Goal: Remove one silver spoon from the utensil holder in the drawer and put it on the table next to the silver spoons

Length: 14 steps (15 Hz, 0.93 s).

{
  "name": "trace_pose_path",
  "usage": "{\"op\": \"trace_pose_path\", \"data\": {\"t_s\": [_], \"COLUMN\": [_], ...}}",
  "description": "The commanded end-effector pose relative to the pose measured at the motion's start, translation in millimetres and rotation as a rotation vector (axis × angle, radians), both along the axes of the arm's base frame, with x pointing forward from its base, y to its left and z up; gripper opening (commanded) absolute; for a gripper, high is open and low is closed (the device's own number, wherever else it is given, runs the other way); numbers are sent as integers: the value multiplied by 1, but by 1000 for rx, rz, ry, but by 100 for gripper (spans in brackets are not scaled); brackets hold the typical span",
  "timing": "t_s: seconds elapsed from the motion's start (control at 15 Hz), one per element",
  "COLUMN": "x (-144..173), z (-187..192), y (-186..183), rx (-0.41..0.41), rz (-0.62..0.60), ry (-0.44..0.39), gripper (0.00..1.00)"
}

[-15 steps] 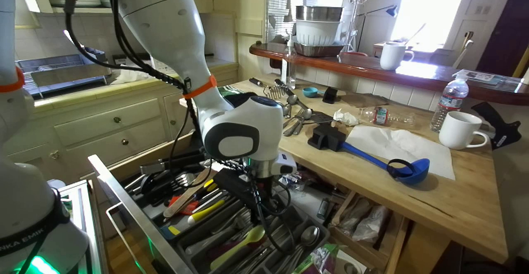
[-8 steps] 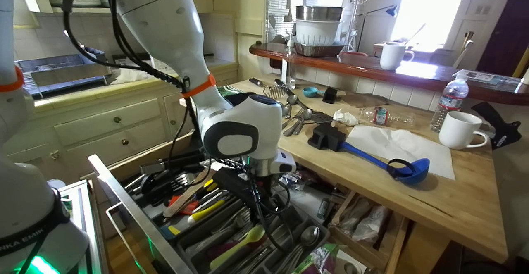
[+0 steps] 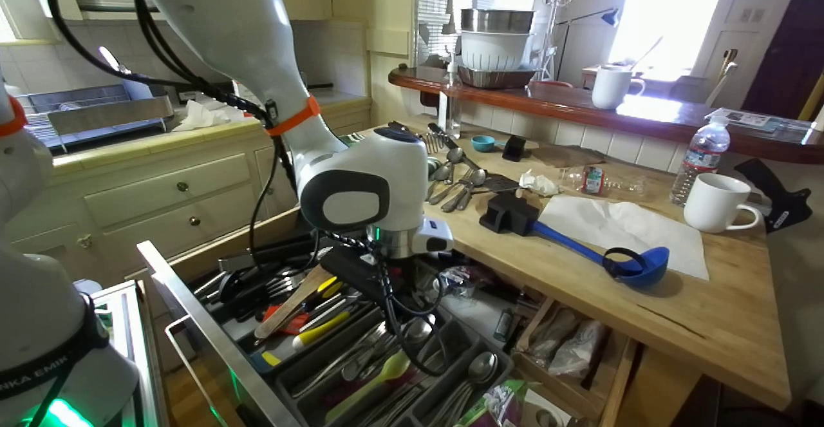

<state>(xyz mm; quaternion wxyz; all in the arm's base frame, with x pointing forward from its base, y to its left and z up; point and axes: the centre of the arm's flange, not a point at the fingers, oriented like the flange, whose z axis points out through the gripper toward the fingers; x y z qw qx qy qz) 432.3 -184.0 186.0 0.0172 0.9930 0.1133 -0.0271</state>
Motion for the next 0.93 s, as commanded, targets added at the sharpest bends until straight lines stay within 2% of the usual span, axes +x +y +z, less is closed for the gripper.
{"op": "trace_pose_path", "data": {"t_s": [0.0, 0.53, 0.87], "x": [-10, -12, -14], "z": [13, 18, 34], "y": [-1, -14, 5], "rx": [-2, -42, -24], "rz": [-53, -149, -118], "ry": [-28, -53, -40], "gripper": [2, 2, 2]}}
